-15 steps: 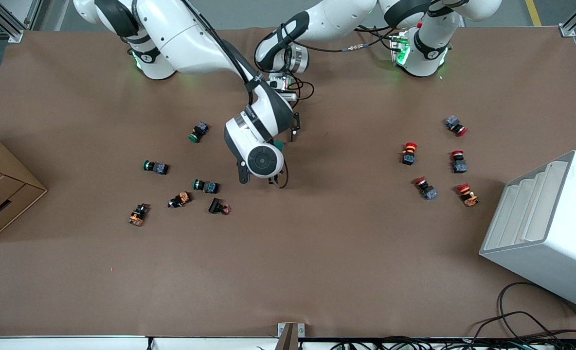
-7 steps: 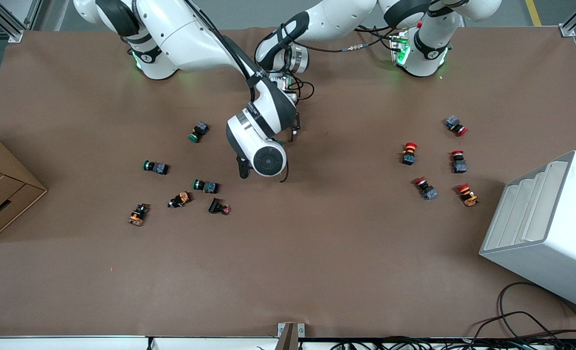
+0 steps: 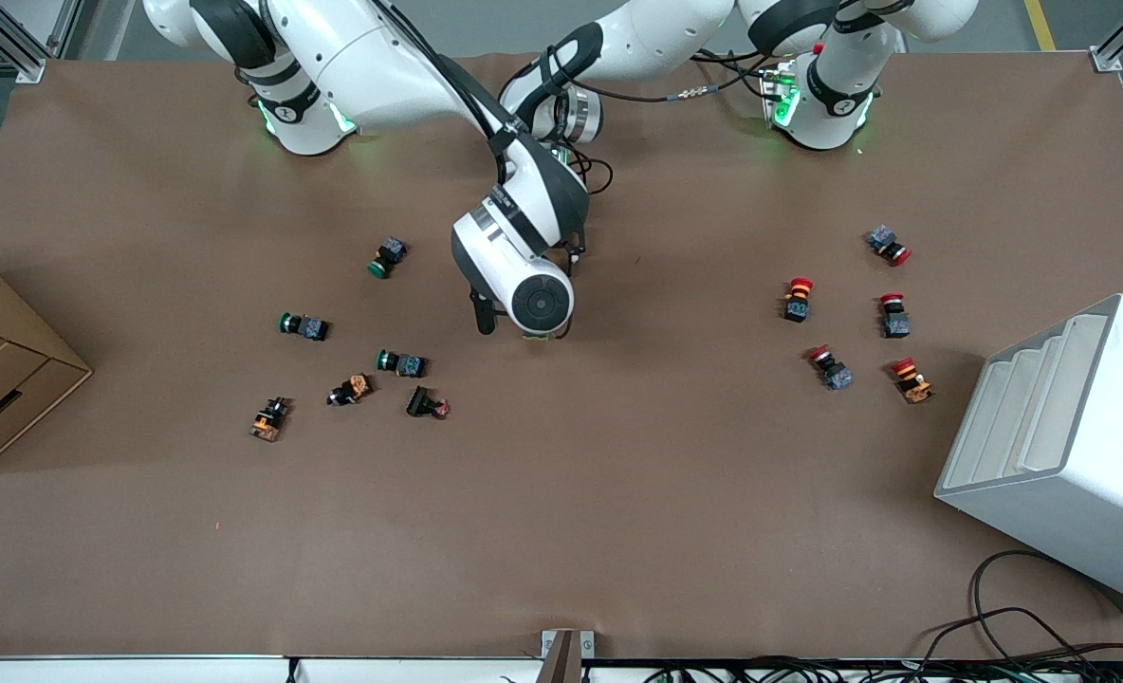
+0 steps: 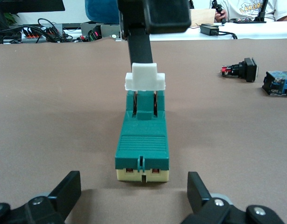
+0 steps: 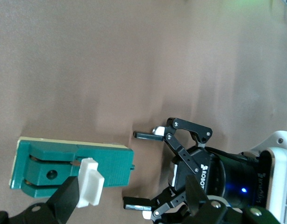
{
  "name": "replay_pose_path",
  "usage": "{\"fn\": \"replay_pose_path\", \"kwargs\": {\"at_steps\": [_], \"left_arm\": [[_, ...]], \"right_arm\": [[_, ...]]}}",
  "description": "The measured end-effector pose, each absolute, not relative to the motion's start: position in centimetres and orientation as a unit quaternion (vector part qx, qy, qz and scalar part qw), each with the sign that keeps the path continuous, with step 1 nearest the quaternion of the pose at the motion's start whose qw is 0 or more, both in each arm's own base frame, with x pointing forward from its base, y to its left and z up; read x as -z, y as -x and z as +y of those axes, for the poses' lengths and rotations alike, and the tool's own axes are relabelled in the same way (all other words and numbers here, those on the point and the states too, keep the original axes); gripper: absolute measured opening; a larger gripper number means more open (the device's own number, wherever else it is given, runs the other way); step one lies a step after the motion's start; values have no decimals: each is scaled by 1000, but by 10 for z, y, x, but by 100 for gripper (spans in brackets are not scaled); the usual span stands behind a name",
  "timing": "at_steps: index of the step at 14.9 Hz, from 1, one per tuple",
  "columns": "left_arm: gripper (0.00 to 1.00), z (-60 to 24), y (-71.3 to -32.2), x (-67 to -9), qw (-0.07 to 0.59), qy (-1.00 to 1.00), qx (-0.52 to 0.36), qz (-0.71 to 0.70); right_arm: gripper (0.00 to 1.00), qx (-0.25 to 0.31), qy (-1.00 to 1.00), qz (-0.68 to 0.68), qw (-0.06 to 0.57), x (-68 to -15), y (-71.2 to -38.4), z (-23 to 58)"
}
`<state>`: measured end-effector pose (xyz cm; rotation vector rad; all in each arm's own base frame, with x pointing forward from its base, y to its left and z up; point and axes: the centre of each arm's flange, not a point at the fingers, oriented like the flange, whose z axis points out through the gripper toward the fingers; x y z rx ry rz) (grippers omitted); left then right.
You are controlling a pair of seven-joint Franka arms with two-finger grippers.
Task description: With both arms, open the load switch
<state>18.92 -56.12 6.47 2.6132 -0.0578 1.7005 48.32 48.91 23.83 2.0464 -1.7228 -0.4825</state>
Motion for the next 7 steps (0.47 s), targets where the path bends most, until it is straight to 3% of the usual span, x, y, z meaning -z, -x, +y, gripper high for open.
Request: {"fn": "replay_pose_path", "kwargs": {"at_steps": [7], "left_arm": [[100, -561, -189, -65, 11, -838, -545, -18]], "right_arm": [[100, 172, -747, -601, 226, -231, -457, 506]]}}
